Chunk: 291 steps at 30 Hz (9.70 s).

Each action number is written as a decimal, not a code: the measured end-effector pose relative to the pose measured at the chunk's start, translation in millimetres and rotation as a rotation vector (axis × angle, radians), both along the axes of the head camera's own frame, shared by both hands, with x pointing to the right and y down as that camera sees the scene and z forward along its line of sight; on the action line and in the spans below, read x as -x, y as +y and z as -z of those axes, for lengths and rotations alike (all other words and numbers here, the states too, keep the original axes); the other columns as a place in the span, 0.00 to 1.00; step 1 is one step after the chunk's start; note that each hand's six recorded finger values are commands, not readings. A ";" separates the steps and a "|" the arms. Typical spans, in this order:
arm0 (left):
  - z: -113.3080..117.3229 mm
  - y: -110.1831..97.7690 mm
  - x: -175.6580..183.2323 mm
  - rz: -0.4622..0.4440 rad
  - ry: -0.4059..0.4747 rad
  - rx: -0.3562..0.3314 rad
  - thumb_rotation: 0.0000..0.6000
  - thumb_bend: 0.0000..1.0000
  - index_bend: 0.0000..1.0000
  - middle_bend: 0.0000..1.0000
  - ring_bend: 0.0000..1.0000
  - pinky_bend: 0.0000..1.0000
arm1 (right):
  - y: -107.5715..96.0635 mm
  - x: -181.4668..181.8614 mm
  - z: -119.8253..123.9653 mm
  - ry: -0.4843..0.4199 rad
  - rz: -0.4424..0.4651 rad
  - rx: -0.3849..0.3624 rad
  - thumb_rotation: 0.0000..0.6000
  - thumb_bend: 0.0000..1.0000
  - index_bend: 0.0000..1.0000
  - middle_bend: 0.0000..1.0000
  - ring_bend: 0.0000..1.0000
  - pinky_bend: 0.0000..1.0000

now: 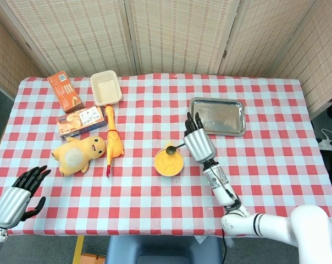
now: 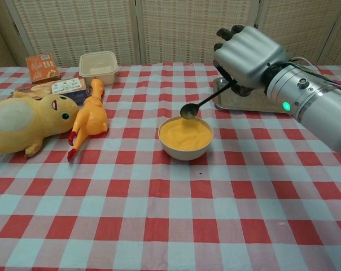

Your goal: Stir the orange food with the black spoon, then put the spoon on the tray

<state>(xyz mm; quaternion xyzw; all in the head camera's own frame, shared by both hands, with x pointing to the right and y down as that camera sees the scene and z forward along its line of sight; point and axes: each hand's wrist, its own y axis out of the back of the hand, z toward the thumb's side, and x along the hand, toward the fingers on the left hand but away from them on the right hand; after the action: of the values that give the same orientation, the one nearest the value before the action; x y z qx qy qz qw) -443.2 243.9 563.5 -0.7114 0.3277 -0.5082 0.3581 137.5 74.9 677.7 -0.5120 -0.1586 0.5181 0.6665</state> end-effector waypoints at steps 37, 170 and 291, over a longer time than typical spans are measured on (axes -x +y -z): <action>-0.1 0.5 -0.2 0.001 -0.003 0.000 1.00 0.51 0.00 0.00 0.00 0.13 | 28.4 12.8 10.8 -0.001 0.130 -0.021 1.00 0.38 0.84 0.24 0.02 0.13; -2.6 -1.2 0.6 0.006 -0.008 0.006 1.00 0.51 0.00 0.00 0.00 0.14 | 33.5 23.7 -12.9 0.238 0.439 -0.266 1.00 0.39 0.84 0.24 0.06 0.13; -5.5 1.0 -3.5 -0.003 -0.011 0.023 1.00 0.51 0.00 0.00 0.00 0.14 | 28.3 5.0 4.0 0.328 0.571 -0.481 1.00 0.40 0.83 0.24 0.07 0.11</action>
<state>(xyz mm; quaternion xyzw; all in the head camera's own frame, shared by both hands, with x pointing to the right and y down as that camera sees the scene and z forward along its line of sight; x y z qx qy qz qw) -439.7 244.9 568.9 -0.7131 0.3186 -0.5155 0.3524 132.4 103.2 673.7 -0.2757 -0.0186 0.3352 0.9007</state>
